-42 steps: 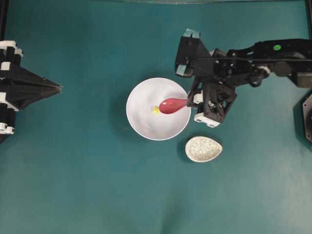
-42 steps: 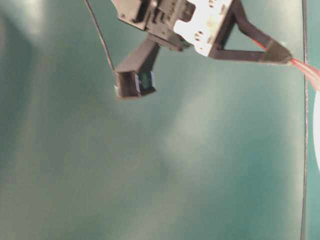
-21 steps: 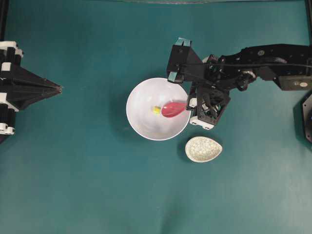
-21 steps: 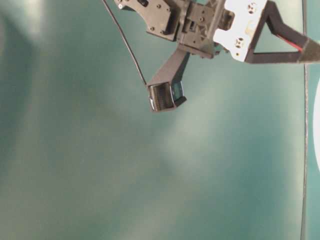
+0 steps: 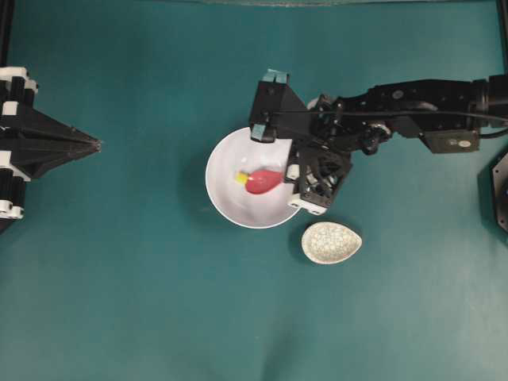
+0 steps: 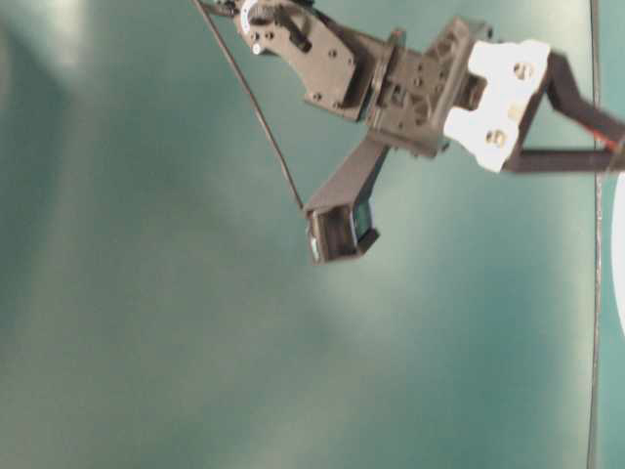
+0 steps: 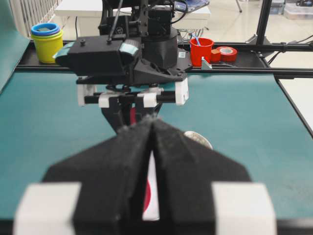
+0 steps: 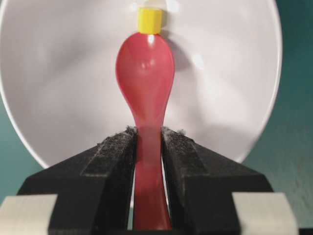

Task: Scoop the yellow hexagonal prism block from the bowl with a spoon using the right arm.
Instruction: 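Lower the spoon bowl into the white bowl under the yellow block, then raise the spoon with the yellow block out of the bowl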

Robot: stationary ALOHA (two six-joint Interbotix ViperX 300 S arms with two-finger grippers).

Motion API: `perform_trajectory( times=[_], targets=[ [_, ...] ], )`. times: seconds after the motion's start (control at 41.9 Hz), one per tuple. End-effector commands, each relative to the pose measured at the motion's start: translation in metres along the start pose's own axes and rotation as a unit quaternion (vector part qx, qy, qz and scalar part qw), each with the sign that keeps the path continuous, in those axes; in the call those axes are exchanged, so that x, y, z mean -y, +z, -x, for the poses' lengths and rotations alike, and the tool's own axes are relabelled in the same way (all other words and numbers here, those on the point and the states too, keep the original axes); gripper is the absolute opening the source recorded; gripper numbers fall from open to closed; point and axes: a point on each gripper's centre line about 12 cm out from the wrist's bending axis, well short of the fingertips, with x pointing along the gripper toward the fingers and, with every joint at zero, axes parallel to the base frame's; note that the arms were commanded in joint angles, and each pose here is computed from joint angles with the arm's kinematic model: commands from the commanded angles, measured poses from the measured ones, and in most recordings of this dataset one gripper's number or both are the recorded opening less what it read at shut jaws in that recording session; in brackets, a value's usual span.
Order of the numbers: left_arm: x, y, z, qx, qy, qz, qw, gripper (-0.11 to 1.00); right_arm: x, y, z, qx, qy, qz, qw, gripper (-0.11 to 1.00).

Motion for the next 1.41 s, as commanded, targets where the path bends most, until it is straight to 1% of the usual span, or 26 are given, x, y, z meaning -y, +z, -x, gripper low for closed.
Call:
perform_trajectory(
  times=[0.0, 0.262, 0.501, 0.763, 1.026, 1.121, 1.24, 1.383],
  targets=[
    [0.0, 0.005, -0.002, 0.005, 0.0, -0.002, 1.0, 0.0, -0.005, 0.019, 0.01, 0.04, 0.005, 0.005, 0.9992, 0.24],
    [0.0, 0.004, -0.002, 0.005, 0.0, -0.002, 1.0, 0.0, -0.006, 0.03, 0.012, 0.079, 0.003, 0.009, 0.9969, 0.24],
    [0.0, 0.005, -0.002, 0.005, 0.001, -0.001, 1.0, 0.0, -0.006, 0.032, 0.013, 0.085, 0.001, 0.014, 0.9963, 0.23],
    [0.0, 0.005, -0.002, 0.005, 0.0, -0.001, 1.0, 0.0, -0.005, 0.038, 0.028, 0.106, -0.006, 0.029, 0.994, 0.24],
    [0.0, 0.006, -0.003, 0.006, 0.0, -0.001, 1.0, 0.0, -0.01, 0.041, 0.049, 0.129, -0.002, 0.033, 0.991, 0.23],
    [0.0, 0.005, -0.002, 0.005, 0.0, -0.002, 1.0, 0.0, -0.011, 0.043, 0.061, 0.151, -0.001, 0.034, 0.9879, 0.24],
    [0.0, 0.006, -0.003, 0.006, 0.0, -0.001, 1.0, 0.0, -0.012, 0.043, 0.077, 0.189, 0.001, 0.035, 0.9813, 0.24],
    [0.0, 0.006, -0.002, 0.007, 0.0, 0.0, 1.0, 0.0, -0.011, 0.038, 0.096, 0.247, 0.002, 0.031, 0.9685, 0.23]
  ],
)
